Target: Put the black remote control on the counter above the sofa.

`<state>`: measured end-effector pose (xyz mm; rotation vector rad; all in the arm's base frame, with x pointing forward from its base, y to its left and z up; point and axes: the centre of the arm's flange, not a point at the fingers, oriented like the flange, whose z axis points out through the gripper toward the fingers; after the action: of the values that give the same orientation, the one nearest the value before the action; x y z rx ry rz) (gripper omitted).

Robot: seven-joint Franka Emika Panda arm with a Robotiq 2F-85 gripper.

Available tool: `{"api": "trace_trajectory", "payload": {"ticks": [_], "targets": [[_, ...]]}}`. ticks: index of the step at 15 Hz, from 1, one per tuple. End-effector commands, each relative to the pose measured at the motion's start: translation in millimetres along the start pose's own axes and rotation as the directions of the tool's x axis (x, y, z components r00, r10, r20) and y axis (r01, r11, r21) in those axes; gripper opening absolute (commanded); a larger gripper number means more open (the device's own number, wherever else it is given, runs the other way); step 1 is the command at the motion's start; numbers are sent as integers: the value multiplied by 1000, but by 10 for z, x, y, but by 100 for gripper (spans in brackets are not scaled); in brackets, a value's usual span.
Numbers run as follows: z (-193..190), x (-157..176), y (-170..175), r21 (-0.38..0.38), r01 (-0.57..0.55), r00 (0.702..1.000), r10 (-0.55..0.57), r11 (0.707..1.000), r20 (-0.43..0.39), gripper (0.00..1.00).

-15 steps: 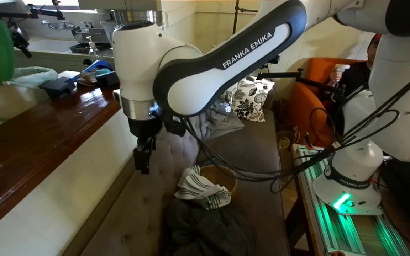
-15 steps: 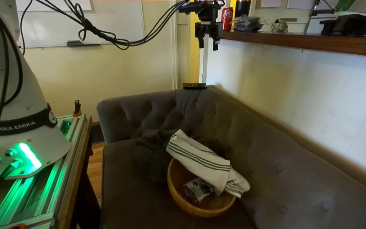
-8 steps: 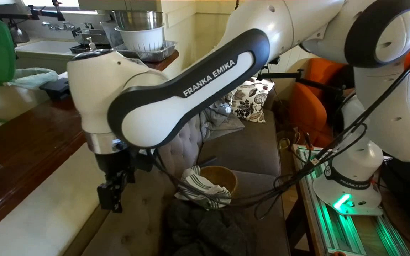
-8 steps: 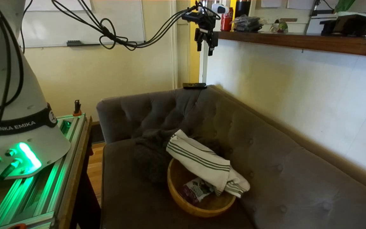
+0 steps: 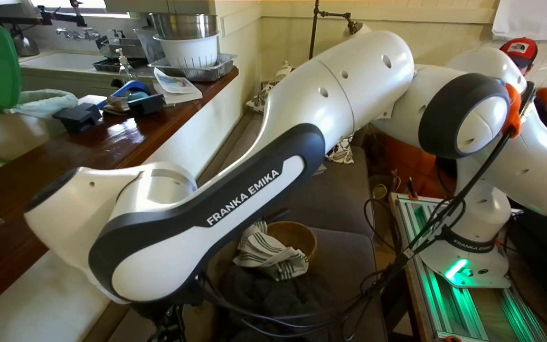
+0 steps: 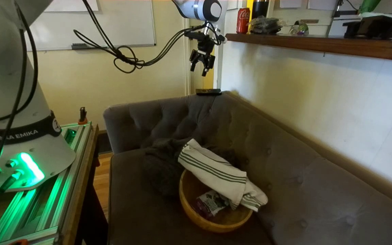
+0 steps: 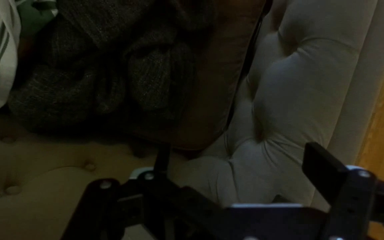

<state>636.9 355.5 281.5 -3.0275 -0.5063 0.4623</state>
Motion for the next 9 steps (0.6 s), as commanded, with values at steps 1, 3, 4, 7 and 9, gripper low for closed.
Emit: {"api": "trace_trajectory", "payload": {"ticks": [1,3,4,7,9], "targets": [[7,22,-3,0,2,1000,-2,1000,2,100],[-20,43,27,0,3,1000,-3,1000,0,100],[-4,48,38,19,-47,999,48,999,-24,100],[76,499,-17,32,-202,967,204,979,-155,100],[200,722,-20,16,-269,942,266,963,-207,100]]}}
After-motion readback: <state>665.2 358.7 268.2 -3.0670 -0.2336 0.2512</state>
